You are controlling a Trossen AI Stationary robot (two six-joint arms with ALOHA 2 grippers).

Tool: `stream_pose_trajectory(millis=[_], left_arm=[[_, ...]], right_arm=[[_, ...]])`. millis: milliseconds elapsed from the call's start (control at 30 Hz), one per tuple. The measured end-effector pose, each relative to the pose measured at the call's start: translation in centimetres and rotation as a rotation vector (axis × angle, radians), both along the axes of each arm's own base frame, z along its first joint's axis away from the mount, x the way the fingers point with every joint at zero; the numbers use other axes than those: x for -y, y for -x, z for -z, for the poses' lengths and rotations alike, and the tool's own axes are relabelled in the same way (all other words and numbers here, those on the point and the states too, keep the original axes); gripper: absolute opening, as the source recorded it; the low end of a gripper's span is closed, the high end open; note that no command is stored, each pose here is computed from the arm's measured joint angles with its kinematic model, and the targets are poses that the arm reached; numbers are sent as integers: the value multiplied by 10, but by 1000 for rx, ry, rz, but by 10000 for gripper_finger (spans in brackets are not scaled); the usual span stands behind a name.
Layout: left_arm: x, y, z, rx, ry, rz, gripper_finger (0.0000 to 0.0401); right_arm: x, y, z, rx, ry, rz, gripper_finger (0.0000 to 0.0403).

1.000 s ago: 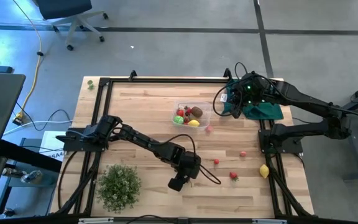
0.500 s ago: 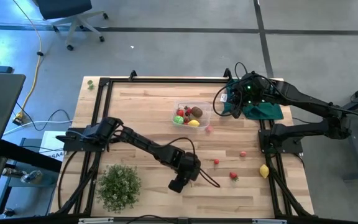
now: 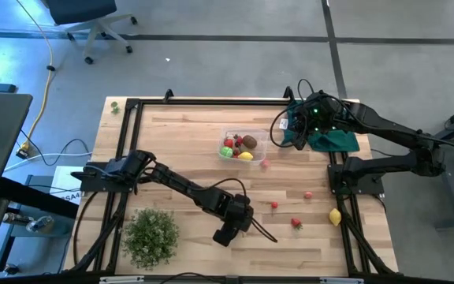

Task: Pick and placing Produce into tupperware
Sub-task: Put the red cherry into the transparent bin

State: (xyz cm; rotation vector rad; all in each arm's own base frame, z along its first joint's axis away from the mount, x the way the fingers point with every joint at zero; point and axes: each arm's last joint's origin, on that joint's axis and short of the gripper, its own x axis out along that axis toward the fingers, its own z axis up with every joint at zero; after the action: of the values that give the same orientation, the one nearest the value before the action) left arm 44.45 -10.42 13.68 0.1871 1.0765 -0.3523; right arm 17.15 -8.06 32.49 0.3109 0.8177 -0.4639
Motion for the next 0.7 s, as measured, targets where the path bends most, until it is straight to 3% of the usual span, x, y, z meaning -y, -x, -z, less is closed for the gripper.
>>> stream_pose_trajectory(millis=[700], left_arm=[[-1, 0, 0, 3, -40, 8, 175]], right_arm=[[0, 0, 0, 0, 0, 0, 0]])
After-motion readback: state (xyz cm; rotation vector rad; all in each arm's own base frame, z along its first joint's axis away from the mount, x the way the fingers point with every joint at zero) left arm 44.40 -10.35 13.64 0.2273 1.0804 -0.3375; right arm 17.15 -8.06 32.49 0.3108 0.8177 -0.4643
